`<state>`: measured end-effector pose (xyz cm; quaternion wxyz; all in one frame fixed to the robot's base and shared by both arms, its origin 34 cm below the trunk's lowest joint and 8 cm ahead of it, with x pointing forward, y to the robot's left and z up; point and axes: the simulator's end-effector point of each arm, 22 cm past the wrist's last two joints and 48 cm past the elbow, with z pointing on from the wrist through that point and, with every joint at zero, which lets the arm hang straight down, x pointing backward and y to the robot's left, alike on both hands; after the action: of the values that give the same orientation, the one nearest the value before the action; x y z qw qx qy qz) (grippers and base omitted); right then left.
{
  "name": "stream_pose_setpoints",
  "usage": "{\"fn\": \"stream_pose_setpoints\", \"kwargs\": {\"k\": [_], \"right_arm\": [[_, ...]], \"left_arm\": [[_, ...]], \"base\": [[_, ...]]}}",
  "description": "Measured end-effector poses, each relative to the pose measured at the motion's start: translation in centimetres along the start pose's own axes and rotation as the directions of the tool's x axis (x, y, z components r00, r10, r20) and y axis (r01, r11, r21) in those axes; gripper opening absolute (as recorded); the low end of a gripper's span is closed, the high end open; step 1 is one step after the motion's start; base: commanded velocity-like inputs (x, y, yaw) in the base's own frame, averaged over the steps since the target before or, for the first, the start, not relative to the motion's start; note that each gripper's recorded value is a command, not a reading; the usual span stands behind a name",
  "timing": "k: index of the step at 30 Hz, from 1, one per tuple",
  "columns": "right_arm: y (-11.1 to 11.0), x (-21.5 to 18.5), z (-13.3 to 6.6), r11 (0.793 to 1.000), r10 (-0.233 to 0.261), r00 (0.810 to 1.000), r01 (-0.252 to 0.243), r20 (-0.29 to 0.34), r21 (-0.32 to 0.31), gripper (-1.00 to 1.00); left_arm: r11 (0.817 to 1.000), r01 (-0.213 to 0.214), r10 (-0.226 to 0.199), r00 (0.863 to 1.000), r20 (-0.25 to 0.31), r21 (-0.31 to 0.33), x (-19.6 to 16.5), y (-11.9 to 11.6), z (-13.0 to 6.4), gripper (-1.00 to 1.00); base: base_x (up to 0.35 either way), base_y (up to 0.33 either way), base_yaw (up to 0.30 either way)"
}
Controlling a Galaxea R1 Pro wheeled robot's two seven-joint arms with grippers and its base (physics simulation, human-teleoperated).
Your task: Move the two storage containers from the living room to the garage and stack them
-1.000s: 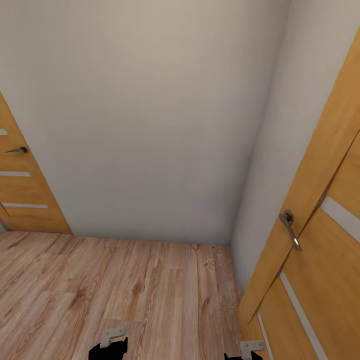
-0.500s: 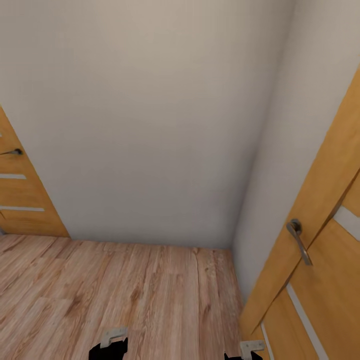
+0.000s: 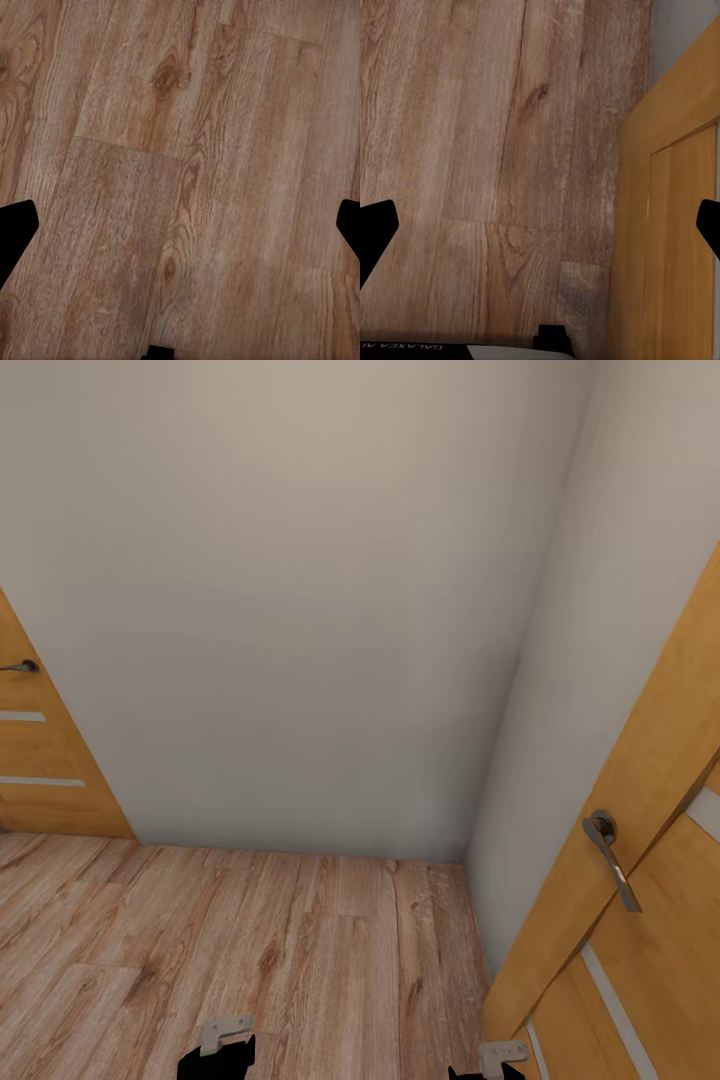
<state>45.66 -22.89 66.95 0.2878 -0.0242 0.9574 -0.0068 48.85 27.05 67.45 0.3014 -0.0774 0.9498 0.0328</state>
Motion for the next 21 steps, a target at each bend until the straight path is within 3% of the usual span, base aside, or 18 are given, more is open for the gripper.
{"fn": "stream_pose_setpoints", "kwargs": {"k": [21], "right_arm": [[0.11, -0.03, -0.01, 1.0, -0.004, 1.0, 0.004, 0.001, -0.005, 1.0]], "left_arm": [[1.0, 0.0, 0.0, 1.0, 0.0, 0.0, -0.02, 0.0, -0.01, 1.0]], "base": [[0.0, 0.0, 0.0]]}}
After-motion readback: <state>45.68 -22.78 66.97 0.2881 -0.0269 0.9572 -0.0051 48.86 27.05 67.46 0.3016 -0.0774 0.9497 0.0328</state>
